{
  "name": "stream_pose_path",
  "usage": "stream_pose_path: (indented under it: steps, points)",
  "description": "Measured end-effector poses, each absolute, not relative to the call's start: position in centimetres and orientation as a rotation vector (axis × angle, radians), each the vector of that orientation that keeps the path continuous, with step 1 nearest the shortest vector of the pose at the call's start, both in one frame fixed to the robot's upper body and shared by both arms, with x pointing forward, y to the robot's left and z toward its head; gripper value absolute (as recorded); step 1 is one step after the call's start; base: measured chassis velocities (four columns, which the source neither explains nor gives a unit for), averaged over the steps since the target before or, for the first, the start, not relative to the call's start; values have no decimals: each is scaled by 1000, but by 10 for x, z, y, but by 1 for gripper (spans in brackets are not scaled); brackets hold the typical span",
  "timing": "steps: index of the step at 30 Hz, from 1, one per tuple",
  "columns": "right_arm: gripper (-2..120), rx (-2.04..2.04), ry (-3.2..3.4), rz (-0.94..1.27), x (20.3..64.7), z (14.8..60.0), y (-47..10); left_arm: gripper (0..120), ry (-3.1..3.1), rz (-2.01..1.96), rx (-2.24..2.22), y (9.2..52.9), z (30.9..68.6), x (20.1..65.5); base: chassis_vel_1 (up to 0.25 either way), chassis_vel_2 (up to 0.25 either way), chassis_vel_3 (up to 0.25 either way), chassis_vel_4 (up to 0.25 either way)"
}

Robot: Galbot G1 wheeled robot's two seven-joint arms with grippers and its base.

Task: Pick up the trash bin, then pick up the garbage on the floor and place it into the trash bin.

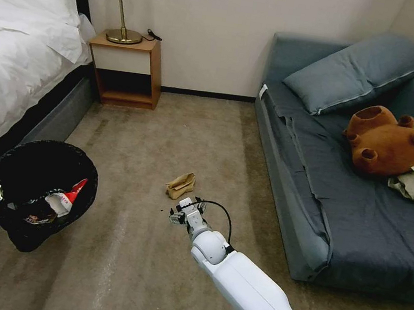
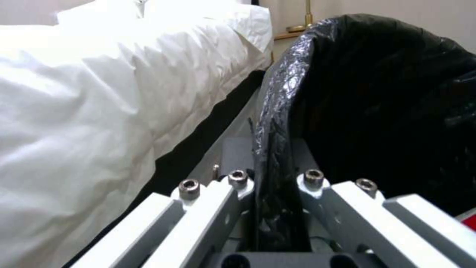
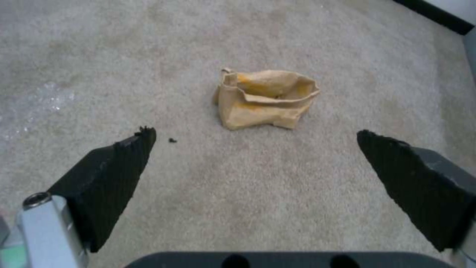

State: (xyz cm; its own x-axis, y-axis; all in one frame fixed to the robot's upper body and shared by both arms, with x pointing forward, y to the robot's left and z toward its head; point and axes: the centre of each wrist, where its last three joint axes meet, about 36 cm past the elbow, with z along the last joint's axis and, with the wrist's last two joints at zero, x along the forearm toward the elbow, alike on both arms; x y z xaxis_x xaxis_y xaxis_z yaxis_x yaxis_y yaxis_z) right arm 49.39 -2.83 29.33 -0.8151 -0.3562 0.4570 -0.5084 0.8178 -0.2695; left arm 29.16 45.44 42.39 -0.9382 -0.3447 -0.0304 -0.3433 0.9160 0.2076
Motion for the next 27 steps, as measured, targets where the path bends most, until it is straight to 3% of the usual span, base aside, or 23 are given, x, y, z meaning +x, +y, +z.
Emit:
stream_pose_path:
  steps: [27]
  points:
    - [100, 715, -2579, 611, 504, 276, -30, 4, -3054, -300, 583, 466, 419, 295, -36, 39, 43, -39]
